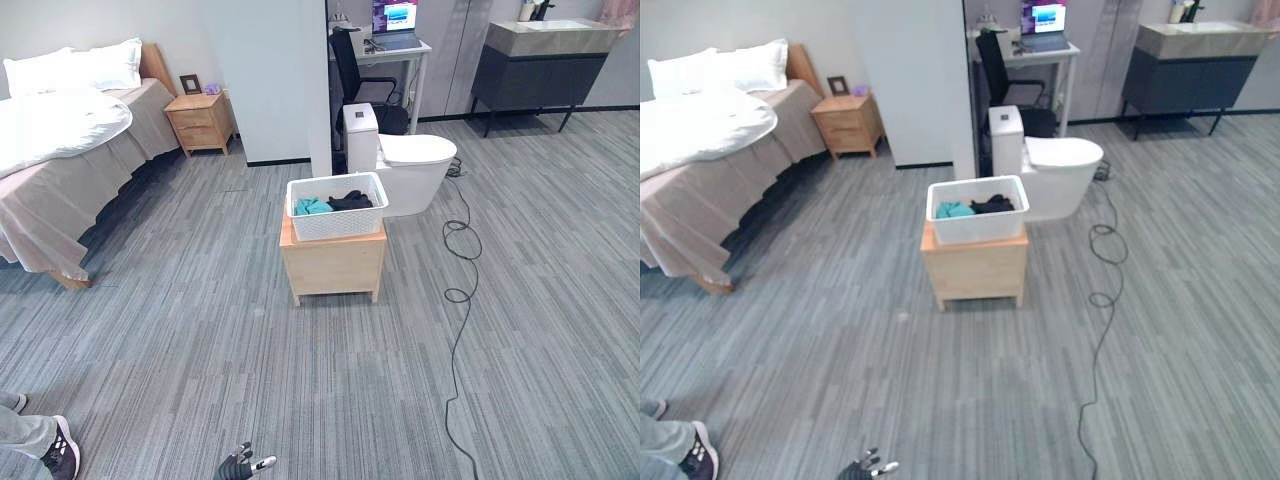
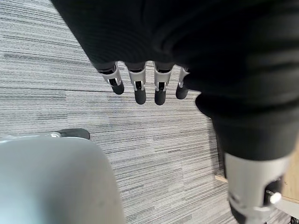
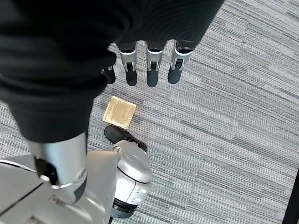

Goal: Grab the laundry basket,head to the washer,open it,put in the laundry and shut it.

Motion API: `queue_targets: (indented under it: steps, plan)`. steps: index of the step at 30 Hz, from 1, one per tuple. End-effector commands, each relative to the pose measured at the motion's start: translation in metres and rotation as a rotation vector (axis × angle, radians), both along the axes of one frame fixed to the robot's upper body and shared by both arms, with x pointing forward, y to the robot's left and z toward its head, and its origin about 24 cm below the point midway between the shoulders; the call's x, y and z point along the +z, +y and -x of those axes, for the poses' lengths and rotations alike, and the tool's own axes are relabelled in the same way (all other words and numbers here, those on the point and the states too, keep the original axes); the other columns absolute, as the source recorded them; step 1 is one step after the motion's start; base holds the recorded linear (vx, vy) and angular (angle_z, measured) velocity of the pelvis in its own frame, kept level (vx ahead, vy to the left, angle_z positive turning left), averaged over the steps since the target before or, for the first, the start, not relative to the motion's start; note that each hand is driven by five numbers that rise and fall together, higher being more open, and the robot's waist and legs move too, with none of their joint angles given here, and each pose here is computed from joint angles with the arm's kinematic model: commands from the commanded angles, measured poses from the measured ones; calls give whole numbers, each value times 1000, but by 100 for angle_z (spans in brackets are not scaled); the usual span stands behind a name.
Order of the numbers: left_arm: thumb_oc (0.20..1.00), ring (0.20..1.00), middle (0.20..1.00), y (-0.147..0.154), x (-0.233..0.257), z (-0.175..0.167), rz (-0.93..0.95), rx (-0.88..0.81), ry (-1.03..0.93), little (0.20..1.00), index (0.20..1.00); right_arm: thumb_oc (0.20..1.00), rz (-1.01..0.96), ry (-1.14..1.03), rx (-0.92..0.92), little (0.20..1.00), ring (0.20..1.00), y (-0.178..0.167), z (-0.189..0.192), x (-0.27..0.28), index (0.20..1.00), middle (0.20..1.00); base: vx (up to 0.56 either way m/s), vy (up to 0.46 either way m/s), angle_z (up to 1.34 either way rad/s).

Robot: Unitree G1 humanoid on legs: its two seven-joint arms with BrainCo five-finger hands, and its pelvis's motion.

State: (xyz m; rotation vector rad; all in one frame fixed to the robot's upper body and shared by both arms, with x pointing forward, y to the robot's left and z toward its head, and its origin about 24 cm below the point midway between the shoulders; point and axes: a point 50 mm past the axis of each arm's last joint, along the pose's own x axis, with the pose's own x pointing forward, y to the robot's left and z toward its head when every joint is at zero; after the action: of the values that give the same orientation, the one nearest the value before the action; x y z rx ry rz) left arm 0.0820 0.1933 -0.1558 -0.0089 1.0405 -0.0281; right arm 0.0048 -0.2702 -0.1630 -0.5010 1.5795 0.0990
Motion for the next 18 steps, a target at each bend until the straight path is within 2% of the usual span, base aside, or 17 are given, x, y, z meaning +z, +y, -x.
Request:
queue_targets:
  steps: [1,2,18]
  plan:
    - [1000,1000,1000,16,6,-17,-37,27,-59,1000,1000,1000,53,46,4,1000,1000,-13,3,5,1000,1000,0,0,0]
    - [1000,1000,1000,22,3,-10,-57,22,-24,1000,1000,1000,26,-23,40,1000,1000,-4,-18,2,1000,1000,0,0,0]
    - [1000,1000,1000,21,-3,-12,-85,27,34,1000,1000,1000,-7,4,33,1000,1000,3,0,-1,1000,1000,1,-2,0]
